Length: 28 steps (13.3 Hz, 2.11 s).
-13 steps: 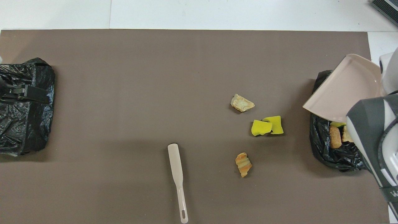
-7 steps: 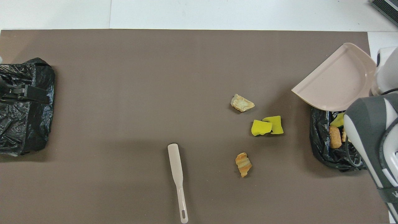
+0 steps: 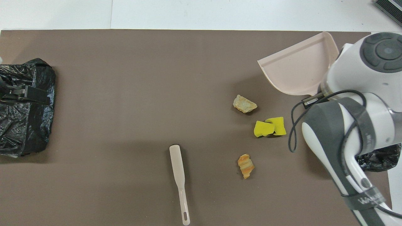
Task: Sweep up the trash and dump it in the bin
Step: 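Raise the emptied dustpan away from the trash bag with the right gripper, then lower the dustpan onto the mat near the brush with the right gripper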
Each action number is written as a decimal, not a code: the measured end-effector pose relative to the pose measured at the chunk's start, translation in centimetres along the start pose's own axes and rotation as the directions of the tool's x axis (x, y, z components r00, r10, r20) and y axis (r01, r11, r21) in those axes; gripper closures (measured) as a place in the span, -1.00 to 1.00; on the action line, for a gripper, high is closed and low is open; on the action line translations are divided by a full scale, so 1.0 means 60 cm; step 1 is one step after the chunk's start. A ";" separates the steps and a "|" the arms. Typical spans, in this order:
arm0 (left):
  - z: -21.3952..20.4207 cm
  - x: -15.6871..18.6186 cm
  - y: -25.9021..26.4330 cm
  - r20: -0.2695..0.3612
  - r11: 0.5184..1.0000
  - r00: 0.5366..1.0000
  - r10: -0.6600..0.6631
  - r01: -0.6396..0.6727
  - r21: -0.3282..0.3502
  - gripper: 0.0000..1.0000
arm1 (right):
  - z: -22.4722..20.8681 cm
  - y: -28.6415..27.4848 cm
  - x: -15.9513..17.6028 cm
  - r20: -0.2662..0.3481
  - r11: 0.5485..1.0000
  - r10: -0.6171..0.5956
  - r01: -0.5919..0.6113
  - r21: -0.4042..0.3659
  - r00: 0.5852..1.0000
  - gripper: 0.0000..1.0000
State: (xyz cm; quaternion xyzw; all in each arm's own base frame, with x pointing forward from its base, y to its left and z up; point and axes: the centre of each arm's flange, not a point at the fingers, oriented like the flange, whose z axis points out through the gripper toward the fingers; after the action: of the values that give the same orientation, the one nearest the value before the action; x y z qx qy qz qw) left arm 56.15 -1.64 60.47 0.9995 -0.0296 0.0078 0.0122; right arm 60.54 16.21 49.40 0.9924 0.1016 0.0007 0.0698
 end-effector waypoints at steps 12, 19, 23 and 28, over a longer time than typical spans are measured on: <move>0.000 0.000 0.000 0.000 1.000 1.000 0.000 0.000 0.000 -1.00 | 0.057 -0.353 0.090 0.025 0.968 0.174 -0.175 0.180 0.984 0.37; 0.000 0.000 0.000 0.000 1.000 1.000 0.000 0.000 0.000 -1.00 | 0.169 -0.530 0.078 0.037 0.963 0.163 -0.168 0.209 0.986 0.37; 0.000 0.000 0.000 0.000 1.000 1.000 0.000 0.000 0.000 -1.00 | 0.187 -0.575 0.058 0.055 0.966 0.155 -0.163 0.201 0.986 0.37; 0.000 0.000 0.000 0.000 1.000 1.000 0.000 0.000 0.000 -1.00 | 0.187 -0.563 0.065 0.053 0.964 0.169 -0.176 0.200 0.984 -0.46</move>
State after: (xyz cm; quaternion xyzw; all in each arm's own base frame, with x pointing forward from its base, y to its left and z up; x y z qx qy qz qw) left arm 56.15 -1.64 60.47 0.9995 -0.0296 0.0078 0.0122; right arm 57.72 48.22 33.58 0.9992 0.0130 -0.0214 -0.0307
